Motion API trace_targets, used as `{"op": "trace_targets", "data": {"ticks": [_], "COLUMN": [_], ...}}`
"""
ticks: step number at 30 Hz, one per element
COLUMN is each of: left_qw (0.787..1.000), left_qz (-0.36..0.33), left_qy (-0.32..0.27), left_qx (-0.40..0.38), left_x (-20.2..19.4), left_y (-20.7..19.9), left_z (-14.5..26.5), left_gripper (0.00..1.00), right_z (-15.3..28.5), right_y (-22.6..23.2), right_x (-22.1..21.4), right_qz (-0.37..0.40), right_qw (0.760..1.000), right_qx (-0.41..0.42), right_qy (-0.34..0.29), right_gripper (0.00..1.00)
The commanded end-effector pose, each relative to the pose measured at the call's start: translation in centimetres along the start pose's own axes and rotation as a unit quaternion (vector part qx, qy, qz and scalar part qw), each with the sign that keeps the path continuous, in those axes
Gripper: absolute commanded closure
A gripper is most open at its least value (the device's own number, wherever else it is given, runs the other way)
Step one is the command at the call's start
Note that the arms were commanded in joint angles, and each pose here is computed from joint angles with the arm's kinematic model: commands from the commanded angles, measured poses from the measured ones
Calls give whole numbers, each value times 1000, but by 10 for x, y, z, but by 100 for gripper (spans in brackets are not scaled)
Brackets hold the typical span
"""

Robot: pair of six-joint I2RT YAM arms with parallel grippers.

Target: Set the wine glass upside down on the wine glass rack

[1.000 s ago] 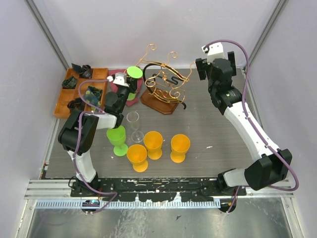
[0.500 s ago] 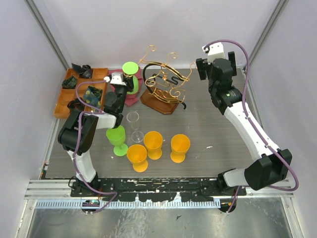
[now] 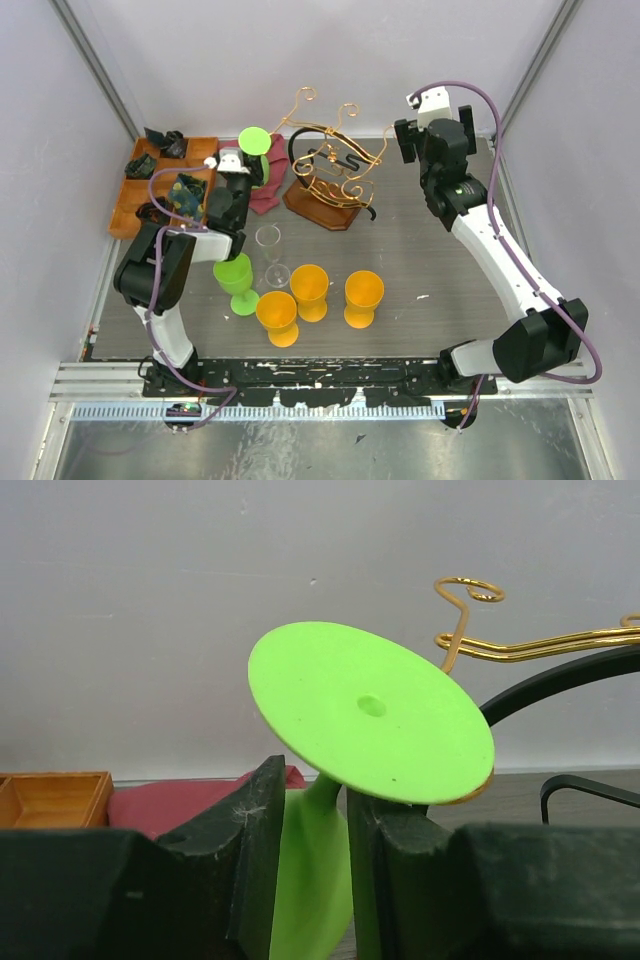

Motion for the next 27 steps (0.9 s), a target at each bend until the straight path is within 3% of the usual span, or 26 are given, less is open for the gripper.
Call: {"op": "trace_targets", "data": {"ticks": [1, 10, 27], "left_qw": [999, 999, 997], "left_qz": [-7, -11, 10], "left_qy": [-38, -33, -7], "left_qx": [23, 7, -82], "left_x": [18, 24, 19], "left_y": [10, 10, -11], "left_z": [6, 21, 28], "left_gripper": [65, 78, 80], "right_z": [1, 1, 4], "right_y": [-7, -6, -3], "right_x": [7, 7, 0], "right_qz": [-13, -14, -20], "right_qw": [1000, 1000, 1000], "right_qx": [-14, -13, -9], "right_qy": [-20, -19, -12], "right_gripper": [0, 0, 0]}}
Point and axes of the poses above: each gripper's point midway between its finger pads, its own z axis back along the fingers, its own y axis along the line the jaws close on, x = y × z, the point moved 7 cm from there along z, back along the fingers, and after that the axes turned 11 degrees about z, right-handed, at the moved point
